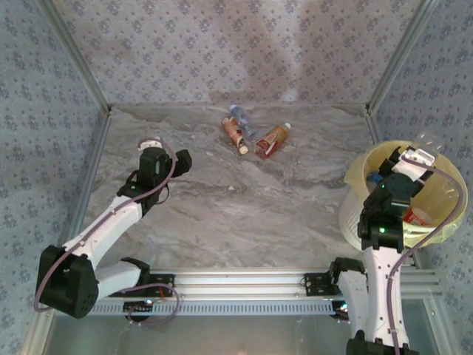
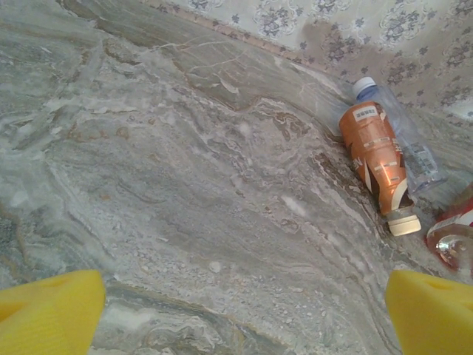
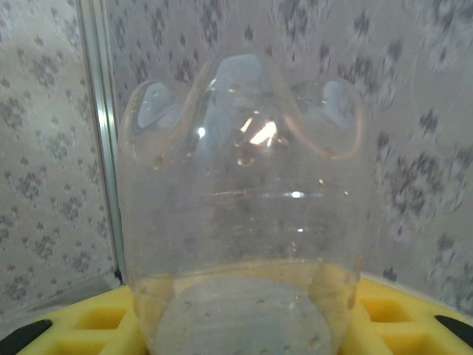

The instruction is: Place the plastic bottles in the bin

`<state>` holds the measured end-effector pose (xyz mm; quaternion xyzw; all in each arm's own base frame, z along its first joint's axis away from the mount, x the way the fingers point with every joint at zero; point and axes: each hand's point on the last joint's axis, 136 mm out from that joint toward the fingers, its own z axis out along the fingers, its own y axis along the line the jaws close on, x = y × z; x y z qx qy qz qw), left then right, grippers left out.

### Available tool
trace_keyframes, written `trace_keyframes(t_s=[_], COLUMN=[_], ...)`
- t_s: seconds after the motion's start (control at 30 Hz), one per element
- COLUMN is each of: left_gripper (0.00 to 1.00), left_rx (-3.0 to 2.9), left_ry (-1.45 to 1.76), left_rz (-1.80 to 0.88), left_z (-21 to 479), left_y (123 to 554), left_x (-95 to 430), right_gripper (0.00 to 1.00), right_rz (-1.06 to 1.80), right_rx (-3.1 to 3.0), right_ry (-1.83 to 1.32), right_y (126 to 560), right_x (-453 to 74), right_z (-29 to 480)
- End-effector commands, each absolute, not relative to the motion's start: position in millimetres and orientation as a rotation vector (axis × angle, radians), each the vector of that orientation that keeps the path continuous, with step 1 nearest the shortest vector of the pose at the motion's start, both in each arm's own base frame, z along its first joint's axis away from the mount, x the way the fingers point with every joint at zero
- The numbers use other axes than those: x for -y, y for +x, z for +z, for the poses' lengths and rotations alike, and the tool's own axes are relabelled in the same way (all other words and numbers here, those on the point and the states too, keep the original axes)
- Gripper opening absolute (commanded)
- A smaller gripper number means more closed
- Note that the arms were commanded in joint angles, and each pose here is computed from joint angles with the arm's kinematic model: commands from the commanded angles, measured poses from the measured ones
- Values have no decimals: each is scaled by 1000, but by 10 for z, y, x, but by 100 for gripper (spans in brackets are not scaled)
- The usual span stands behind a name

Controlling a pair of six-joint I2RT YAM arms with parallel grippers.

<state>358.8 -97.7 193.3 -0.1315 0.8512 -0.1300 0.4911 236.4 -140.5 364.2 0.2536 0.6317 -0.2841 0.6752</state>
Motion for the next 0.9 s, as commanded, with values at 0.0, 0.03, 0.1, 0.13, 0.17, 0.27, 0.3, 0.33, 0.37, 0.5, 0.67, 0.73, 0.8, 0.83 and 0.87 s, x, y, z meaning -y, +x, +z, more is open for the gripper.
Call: trace_keyframes(t_s=[0.0, 0.03, 0.1, 0.13, 0.17, 0.27, 0.3, 0.33, 0.37, 0.5, 0.67, 0.73, 0.8, 0.83, 0.87], left_gripper=[98, 98, 98, 98, 98, 98, 98, 98, 98, 98, 98, 98, 98, 98, 98], left_rx=[-2018, -2020, -2022, -2023, -2023, -2026, -2027, -2026, -2028, -2025, -2026, -2032, -2035, -2036, -2035], left_ry=[-319, -316, -312, -313, -313, -317, -318, -317, -314, -309, -316, -313, -313, -312, -312], left_rz=[-360, -360, -358, -357, -357, -359, -359, -359, -357, -350, -362, -367, -370, -371, -372], left_z=[2124, 2124, 2123, 2117, 2115, 2097, 2092, 2098, 2094, 2109, 2092, 2078, 2074, 2069, 2077], left_y=[3672, 3671, 3668, 3666, 3664, 3661, 3659, 3659, 3658, 3657, 3682, 3690, 3698, 3700, 3702], left_x=[1024, 1026, 1027, 1024, 1024, 1025, 1024, 1025, 1025, 1017, 1035, 1054, 1061, 1064, 1066], right_gripper=[50, 49, 49, 50, 51, 56, 60, 64, 68, 81, 91, 91, 91, 91, 92], right_rz=[-537, -538, -547, -554, -563, -580, -582, -587, -592, -590, -559, -472, -379, -321, -280], right_rx=[-1487, -1517, -1560, -1571, -1581, -1618, -1632, -1649, -1660, -1663, -1637, -1673, -1706, -1719, -1727], right_ry=[679, 690, 723, 749, 778, 851, 868, 878, 881, 836, 819, 750, 675, 669, 656], right_y=[2391, 2408, 2406, 2395, 2373, 2336, 2330, 2317, 2306, 2262, 2197, 2306, 2453, 2510, 2556], right_x=[1420, 1428, 1456, 1477, 1504, 1564, 1570, 1571, 1575, 1535, 1490, 1365, 1228, 1165, 1115], right_z=[3341, 3277, 3182, 3143, 3097, 2942, 2913, 2909, 2921, 3262, 3651, 3702, 3725, 3712, 3708])
